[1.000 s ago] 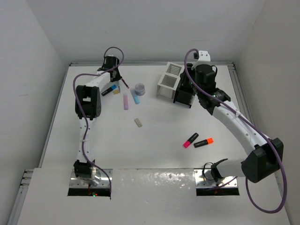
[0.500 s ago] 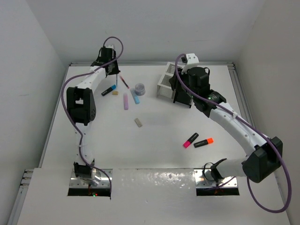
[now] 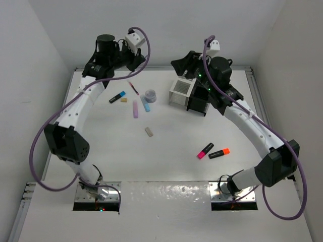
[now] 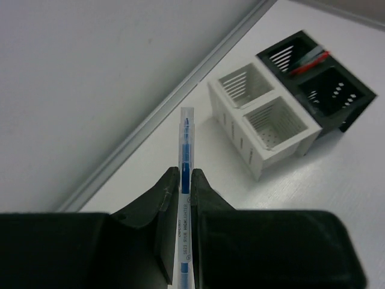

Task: Sort the stationery into containers
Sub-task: Pick up the pen from the center of the board, then place the pen in the storage box.

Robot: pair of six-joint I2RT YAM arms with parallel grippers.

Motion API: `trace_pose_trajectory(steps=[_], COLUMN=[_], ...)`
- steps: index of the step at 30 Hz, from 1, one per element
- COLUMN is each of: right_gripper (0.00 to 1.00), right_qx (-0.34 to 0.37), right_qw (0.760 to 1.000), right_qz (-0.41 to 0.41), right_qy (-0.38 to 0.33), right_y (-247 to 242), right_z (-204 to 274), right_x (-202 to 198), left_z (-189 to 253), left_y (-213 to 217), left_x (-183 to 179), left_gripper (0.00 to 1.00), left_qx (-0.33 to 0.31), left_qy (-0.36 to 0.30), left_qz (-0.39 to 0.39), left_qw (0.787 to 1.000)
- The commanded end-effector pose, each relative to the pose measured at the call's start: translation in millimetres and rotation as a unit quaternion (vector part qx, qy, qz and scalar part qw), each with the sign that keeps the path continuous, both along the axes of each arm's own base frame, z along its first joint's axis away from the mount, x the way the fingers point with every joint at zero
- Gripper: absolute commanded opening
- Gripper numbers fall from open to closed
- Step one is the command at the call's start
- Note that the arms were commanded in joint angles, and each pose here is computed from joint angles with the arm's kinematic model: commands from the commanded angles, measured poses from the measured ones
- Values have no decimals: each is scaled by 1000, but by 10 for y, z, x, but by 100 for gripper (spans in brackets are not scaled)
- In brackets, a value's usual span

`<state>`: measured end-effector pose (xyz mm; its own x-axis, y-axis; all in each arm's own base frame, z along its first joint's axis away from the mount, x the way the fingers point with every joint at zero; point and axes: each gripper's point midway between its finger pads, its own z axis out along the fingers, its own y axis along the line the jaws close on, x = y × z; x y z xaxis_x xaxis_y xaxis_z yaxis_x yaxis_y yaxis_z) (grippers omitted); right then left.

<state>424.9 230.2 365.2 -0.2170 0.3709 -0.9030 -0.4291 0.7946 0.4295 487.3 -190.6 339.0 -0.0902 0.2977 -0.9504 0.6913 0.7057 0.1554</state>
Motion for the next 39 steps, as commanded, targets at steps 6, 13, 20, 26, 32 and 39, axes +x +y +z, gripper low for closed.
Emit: trace_pose_trajectory(steps=[6,13,20,26,32,39], right_gripper=[56,55,45,33,3,0], right_qx=[96,141,147,140,136,112], right_qw=[992,987,989,990,990,994], right_qz=[79,68,35,31,39,7], right_qy=[-23,-22,-8,0,7,-1], right_y=[630,627,528,558,653,494], right_z=[229,164,57,-44,-113,-187], right_x=[-136,-197,-186,-211,-224,-156], left_z=[152,10,80,59,116,111], left_y=[-603,-768,-909,-923,-993,-951], left_x=[-813,-992,-1104,-1124,-1131,-1065], left_gripper=[0,0,0,0,0,75], left_qx=[-17,-17,-32,-36,-46,-75], left_qy=[-14,16,18,25,23,54], left_qz=[-150,-174,-190,-186,-185,-155], left_qw=[989,984,981,982,981,984])
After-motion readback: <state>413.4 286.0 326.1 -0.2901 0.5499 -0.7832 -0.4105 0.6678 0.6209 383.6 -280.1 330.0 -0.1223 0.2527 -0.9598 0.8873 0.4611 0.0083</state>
